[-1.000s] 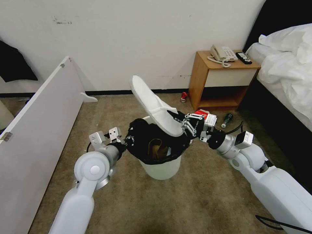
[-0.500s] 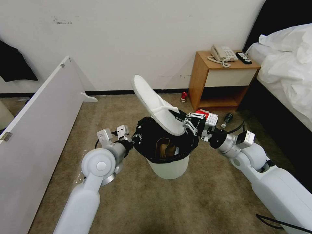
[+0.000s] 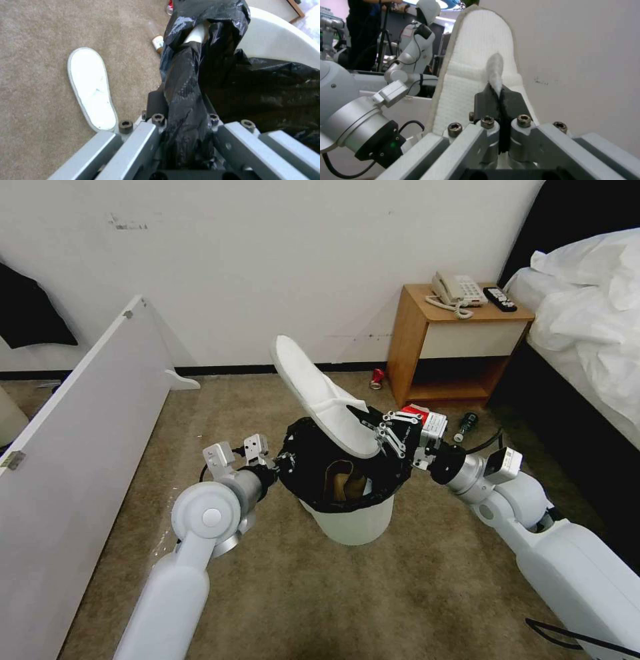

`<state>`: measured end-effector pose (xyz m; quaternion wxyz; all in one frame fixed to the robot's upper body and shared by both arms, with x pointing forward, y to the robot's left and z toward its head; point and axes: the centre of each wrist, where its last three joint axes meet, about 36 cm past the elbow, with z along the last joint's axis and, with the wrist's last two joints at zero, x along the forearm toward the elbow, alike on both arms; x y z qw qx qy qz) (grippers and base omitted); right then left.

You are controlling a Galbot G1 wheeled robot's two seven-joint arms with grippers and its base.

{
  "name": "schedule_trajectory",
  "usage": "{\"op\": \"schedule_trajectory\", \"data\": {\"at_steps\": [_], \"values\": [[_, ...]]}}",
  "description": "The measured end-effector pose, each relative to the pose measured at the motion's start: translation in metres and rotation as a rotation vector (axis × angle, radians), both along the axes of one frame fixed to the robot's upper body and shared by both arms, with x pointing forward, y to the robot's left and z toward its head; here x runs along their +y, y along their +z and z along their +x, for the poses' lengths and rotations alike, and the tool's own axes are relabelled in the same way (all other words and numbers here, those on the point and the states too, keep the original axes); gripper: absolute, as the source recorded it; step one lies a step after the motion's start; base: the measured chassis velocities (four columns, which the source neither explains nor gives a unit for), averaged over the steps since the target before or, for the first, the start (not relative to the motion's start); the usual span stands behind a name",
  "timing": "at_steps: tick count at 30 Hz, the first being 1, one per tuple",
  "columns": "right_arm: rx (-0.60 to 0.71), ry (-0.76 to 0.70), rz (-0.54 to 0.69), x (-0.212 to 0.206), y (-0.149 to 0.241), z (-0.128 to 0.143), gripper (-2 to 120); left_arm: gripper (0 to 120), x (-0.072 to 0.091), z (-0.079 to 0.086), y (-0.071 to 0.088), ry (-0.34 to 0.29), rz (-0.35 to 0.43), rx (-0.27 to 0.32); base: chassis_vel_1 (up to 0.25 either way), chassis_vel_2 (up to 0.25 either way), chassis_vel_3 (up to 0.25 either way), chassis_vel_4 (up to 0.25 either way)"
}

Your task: Pick up the trash bin, then pick up the garbage from the floor and place it into the trash bin.

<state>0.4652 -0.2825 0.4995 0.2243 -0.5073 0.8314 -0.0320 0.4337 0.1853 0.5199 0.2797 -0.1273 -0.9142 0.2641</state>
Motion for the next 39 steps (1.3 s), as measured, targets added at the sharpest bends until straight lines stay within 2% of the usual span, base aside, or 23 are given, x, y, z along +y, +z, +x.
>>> {"op": "schedule_trajectory", "data": {"at_steps": [3, 8, 10, 11, 12, 15, 17, 19, 20, 21, 23, 27, 31, 39], "values": [[0.002, -0.010, 0.002, 0.000, 0.000, 0.000, 0, 4, 0.000, 0.000, 0.000, 0.001, 0.000, -0.001, 0.000, 0.000, 0.000, 0.000], [0.001, -0.019, 0.002, 0.000, 0.001, -0.001, 11, 4, 0.000, -0.001, 0.000, 0.001, 0.000, -0.003, 0.000, 0.000, 0.000, 0.000], [0.000, -0.024, 0.001, -0.001, 0.001, -0.002, 24, 4, 0.000, -0.001, 0.000, 0.001, 0.006, -0.009, 0.000, 0.000, 0.000, 0.000], [0.000, -0.024, 0.001, -0.001, 0.001, -0.002, 24, 4, 0.000, -0.001, 0.000, 0.001, 0.006, -0.009, 0.000, 0.000, 0.000, 0.000], [0.000, -0.026, 0.001, -0.001, 0.001, -0.002, 31, 4, 0.001, -0.001, 0.000, 0.004, 0.009, -0.010, 0.000, 0.000, 0.000, 0.000], [-0.001, -0.028, 0.001, -0.001, 0.001, -0.002, 38, 4, 0.002, -0.001, 0.000, 0.006, 0.012, -0.011, 0.000, 0.000, 0.000, 0.000], [-0.001, -0.030, 0.003, 0.000, 0.001, -0.002, 50, 4, 0.003, -0.001, 0.000, 0.009, 0.015, -0.011, 0.000, 0.000, 0.000, 0.000], [-0.001, -0.031, 0.003, 0.000, 0.001, -0.002, 51, 4, 0.003, -0.001, 0.000, 0.009, 0.016, -0.011, 0.000, 0.000, 0.000, 0.000], [-0.001, -0.031, 0.003, 0.000, 0.001, -0.002, 59, 4, 0.004, -0.001, 0.001, 0.011, 0.016, -0.013, 0.000, 0.000, 0.000, 0.000], [-0.001, -0.031, 0.003, 0.000, 0.001, -0.002, 59, 4, 0.004, -0.001, 0.001, 0.011, 0.016, -0.013, 0.000, 0.000, 0.000, 0.000], [-0.001, -0.033, 0.001, 0.000, 0.000, -0.002, 73, 4, 0.004, -0.001, 0.001, 0.013, 0.018, -0.014, 0.000, 0.000, 0.000, 0.000], [-0.002, -0.035, -0.002, 0.000, 0.000, -0.001, 82, 4, 0.004, -0.002, 0.000, 0.015, 0.020, -0.015, 0.000, 0.000, 0.000, 0.000], [-0.004, -0.040, 0.001, -0.001, 0.001, -0.001, 97, 4, 0.005, -0.003, -0.001, 0.020, 0.026, -0.016, 0.000, 0.000, 0.000, 0.000], [-0.010, -0.095, 0.020, -0.006, 0.011, -0.003, 100, 4, 0.009, -0.006, 0.001, 0.037, 0.040, -0.028, 0.000, 0.000, 0.000, 0.000]]}}
